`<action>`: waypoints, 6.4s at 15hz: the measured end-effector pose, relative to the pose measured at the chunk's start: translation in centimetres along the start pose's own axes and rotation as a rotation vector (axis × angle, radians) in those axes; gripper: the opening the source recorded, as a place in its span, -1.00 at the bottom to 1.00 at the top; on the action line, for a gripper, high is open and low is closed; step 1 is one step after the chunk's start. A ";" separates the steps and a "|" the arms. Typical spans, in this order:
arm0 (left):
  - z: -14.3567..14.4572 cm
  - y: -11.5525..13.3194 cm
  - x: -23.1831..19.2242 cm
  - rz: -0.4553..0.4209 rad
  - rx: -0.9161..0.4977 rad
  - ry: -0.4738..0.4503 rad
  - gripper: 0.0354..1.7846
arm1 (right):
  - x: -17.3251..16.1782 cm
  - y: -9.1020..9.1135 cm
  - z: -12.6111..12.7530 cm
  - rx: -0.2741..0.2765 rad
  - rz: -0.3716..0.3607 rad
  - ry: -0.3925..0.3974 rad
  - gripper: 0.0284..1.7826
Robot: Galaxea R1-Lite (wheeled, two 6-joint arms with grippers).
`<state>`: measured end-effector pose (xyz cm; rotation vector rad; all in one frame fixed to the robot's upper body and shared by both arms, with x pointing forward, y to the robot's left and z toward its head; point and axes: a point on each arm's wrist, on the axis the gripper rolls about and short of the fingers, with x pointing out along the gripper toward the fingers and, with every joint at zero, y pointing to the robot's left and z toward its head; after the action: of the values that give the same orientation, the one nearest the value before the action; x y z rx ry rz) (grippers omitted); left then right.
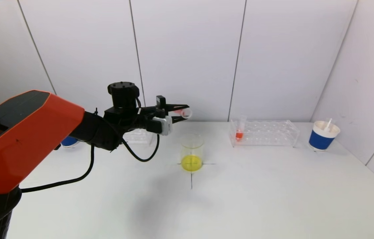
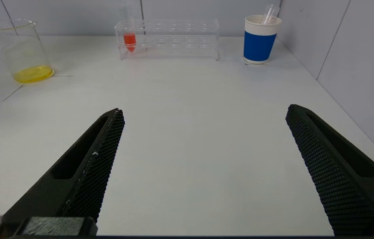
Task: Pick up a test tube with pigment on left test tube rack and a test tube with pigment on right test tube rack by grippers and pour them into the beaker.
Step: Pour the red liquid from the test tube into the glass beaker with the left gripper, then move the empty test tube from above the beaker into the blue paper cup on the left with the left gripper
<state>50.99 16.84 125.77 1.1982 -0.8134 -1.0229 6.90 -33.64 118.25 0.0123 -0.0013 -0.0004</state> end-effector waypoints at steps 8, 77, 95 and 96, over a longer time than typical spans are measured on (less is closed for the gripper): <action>-0.2 -0.9 0.2 -0.017 0.080 0.010 -0.54 | 0.0 0.0 0.0 0.000 0.000 0.000 0.99; 2.1 1.1 1.0 -0.204 0.406 0.105 -0.54 | 0.0 0.0 0.0 0.000 0.000 0.000 0.99; 3.1 1.8 0.1 -0.153 0.270 0.127 -0.54 | 0.0 0.0 0.0 0.000 0.000 0.000 0.99; 3.2 2.2 0.1 -0.127 0.248 0.131 -0.54 | 0.0 0.0 0.0 0.000 0.000 0.000 0.99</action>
<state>48.53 15.82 128.52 1.5284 -0.7844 -0.9531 6.90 -33.64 118.25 0.0123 -0.0013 -0.0004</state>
